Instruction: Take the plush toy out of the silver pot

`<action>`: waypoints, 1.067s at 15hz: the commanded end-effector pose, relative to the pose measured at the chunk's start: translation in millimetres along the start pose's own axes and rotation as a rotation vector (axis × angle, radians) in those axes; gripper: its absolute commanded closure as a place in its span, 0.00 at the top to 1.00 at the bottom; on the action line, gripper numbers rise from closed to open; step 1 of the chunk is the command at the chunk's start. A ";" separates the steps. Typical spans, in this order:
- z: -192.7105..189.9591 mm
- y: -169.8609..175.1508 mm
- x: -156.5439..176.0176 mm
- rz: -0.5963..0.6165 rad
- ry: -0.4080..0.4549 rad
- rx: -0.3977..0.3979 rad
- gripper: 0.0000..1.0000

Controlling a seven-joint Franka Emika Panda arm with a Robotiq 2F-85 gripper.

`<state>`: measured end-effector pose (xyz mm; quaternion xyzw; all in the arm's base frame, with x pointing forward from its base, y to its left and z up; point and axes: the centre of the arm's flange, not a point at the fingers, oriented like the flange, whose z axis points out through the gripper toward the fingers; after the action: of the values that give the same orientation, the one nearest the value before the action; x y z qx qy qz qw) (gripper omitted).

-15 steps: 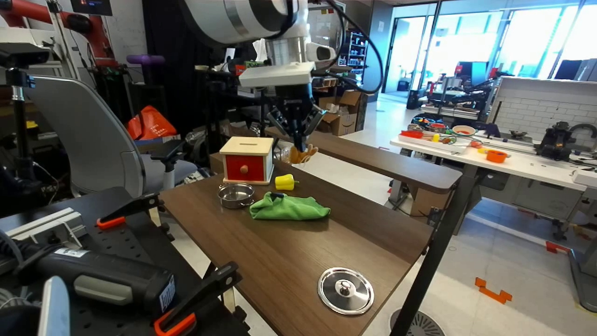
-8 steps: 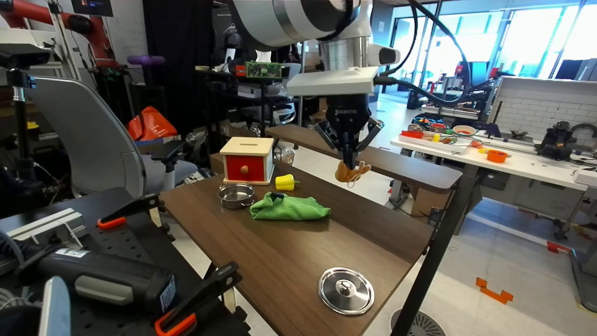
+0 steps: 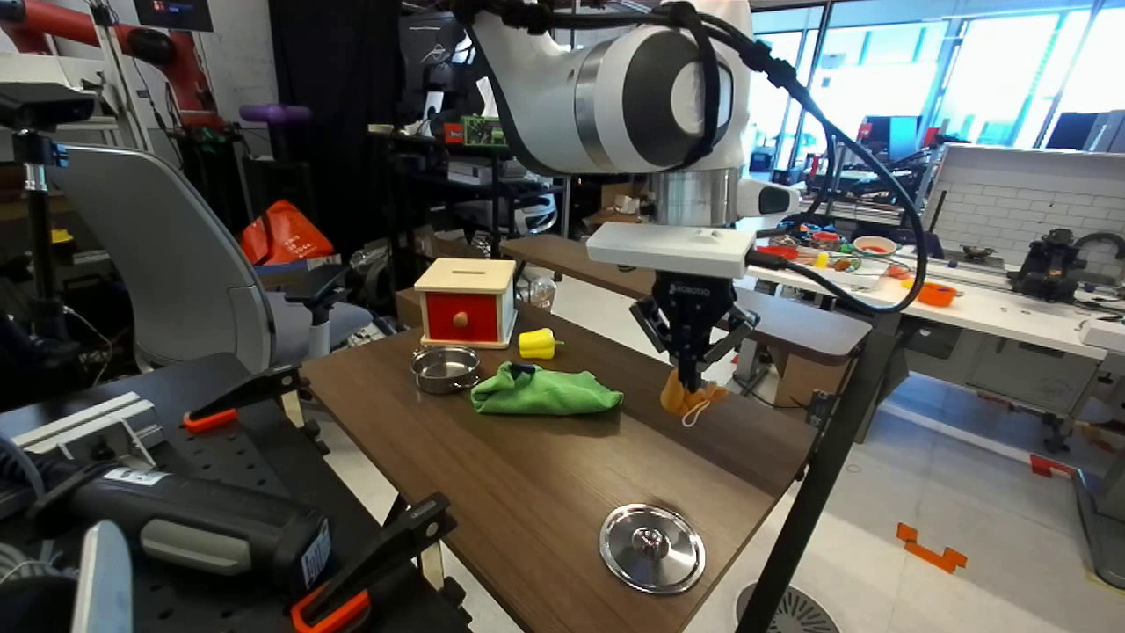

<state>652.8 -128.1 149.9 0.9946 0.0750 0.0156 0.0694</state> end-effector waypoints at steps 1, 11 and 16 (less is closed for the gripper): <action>33.6 3.8 24.0 0.010 -0.049 0.005 0.02; 62.7 1.2 30.2 0.013 -0.121 0.003 0.36; 16.1 4.1 21.9 0.039 -0.074 0.035 0.70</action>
<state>682.0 -133.6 95.9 0.9952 0.0626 -0.0314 0.0677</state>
